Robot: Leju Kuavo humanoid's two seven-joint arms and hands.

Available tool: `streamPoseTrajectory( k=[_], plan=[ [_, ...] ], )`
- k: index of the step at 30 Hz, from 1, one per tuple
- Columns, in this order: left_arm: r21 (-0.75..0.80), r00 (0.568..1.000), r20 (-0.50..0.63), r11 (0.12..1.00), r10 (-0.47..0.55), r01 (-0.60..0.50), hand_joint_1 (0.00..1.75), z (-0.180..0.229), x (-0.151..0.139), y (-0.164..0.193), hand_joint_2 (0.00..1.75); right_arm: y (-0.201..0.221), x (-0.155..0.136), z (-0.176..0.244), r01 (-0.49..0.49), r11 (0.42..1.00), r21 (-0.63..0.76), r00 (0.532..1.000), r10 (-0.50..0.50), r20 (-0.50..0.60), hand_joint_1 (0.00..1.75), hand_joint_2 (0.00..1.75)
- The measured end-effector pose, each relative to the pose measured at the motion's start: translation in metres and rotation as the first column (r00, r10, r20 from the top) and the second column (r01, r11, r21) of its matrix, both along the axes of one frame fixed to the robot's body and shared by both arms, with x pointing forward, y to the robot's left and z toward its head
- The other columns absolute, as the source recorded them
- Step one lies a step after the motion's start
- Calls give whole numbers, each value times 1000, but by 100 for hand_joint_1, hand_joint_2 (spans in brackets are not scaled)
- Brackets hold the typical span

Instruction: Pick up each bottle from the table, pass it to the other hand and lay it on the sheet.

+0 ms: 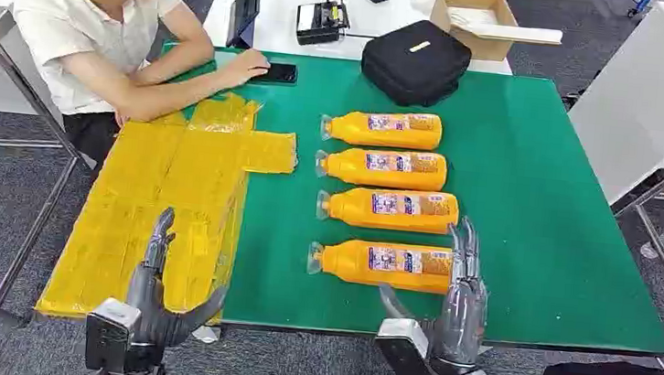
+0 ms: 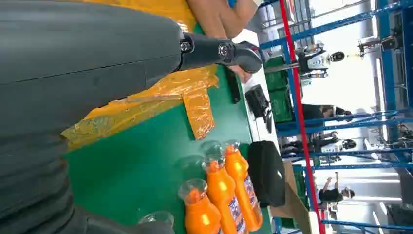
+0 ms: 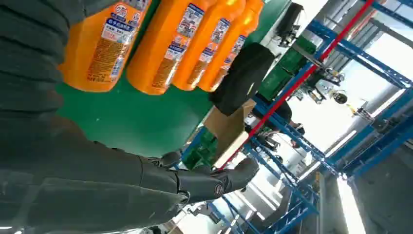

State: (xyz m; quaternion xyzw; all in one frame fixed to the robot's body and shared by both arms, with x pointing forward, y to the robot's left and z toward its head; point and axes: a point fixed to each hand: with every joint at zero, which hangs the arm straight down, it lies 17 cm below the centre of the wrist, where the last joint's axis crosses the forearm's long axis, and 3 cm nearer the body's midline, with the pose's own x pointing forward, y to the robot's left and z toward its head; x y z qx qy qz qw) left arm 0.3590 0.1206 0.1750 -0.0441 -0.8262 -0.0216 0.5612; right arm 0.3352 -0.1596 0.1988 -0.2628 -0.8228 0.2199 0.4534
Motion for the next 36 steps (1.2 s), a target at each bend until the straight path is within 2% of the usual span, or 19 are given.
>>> streamPoseTrajectory(
  k=[7, 16, 21, 36],
  plan=[
    [77, 1000, 10, 997, -18, 17, 0, -1, 2, -14, 175, -4, 6, -11, 19, 999, -42, 999, -21, -46, 0, 175],
    [2, 999, 28, 999, -41, 41, 0, 5, 1, -20, 175, -15, 15, -57, 41, 989, -143, 982, -66, -179, 0, 175],
    [0, 997, 42, 998, -62, 62, 0, 12, 1, -28, 175, -19, 19, -77, 32, 978, -209, 973, -78, -219, 0, 175],
    [3, 989, 64, 991, -133, 133, 0, 23, 6, -52, 175, -37, 39, -123, -27, 875, -484, 948, -131, -290, 0, 175]
  ],
)
